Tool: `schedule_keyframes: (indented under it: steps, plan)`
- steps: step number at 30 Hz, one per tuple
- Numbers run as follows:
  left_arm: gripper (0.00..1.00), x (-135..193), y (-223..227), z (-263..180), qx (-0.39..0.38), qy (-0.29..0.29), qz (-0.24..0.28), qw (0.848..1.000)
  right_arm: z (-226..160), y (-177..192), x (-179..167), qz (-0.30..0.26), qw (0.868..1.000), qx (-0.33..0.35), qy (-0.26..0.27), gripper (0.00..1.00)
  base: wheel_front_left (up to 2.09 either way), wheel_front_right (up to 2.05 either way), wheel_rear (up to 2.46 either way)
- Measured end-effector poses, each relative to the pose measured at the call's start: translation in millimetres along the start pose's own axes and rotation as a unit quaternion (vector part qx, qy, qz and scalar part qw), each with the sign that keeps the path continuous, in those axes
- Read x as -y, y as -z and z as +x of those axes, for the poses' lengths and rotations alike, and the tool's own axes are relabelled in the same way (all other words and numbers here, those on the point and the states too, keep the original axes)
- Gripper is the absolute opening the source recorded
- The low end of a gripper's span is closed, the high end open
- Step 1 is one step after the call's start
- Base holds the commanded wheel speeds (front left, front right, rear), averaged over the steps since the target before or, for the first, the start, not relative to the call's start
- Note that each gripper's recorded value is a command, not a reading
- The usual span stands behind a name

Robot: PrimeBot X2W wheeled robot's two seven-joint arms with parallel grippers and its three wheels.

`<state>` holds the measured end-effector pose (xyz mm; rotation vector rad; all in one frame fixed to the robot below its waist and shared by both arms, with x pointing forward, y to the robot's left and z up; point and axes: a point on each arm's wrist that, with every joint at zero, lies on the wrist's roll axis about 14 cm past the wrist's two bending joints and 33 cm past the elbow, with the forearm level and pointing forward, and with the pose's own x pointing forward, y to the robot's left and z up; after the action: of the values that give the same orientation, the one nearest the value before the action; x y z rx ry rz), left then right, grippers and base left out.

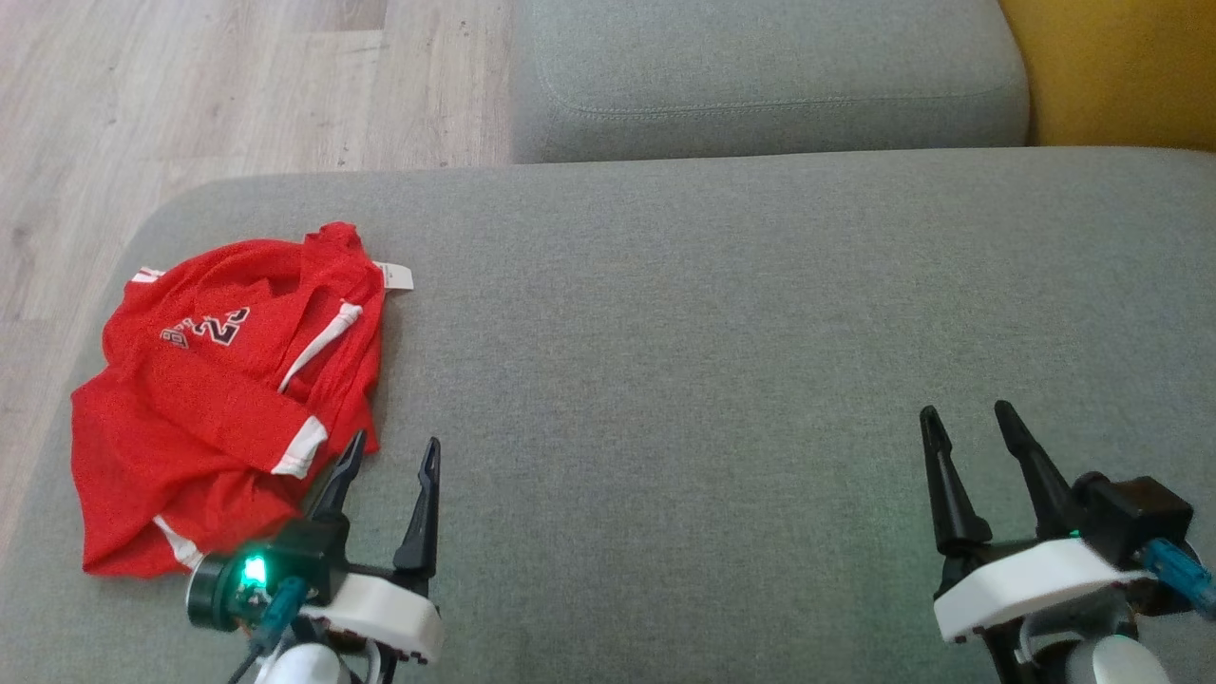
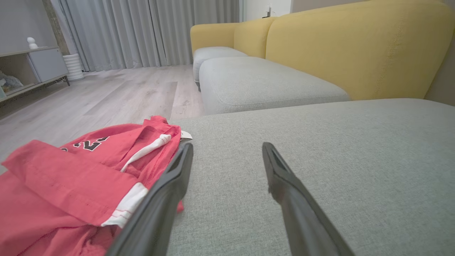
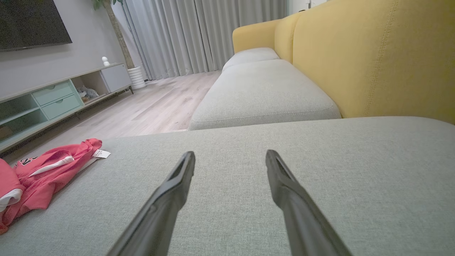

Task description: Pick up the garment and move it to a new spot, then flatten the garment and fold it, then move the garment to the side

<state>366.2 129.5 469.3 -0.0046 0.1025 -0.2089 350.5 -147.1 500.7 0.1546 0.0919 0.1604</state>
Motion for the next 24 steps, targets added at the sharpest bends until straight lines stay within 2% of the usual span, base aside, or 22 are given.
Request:
schedule_keyframes:
  steps: [4,24]
  plan:
    - [1.00,-0.5,-0.8,-0.4,0.004,-0.002,0.015,1.000,0.0,-4.0,0.3,-0.010,1.000,0.008,0.001,1.00,0.00,0.00,0.00]
    - [1.00,-3.7,2.5,-1.5,0.001,-0.010,0.006,1.000,0.5,-2.7,7.1,-0.001,1.000,0.009,0.010,1.00,0.00,0.00,0.00]
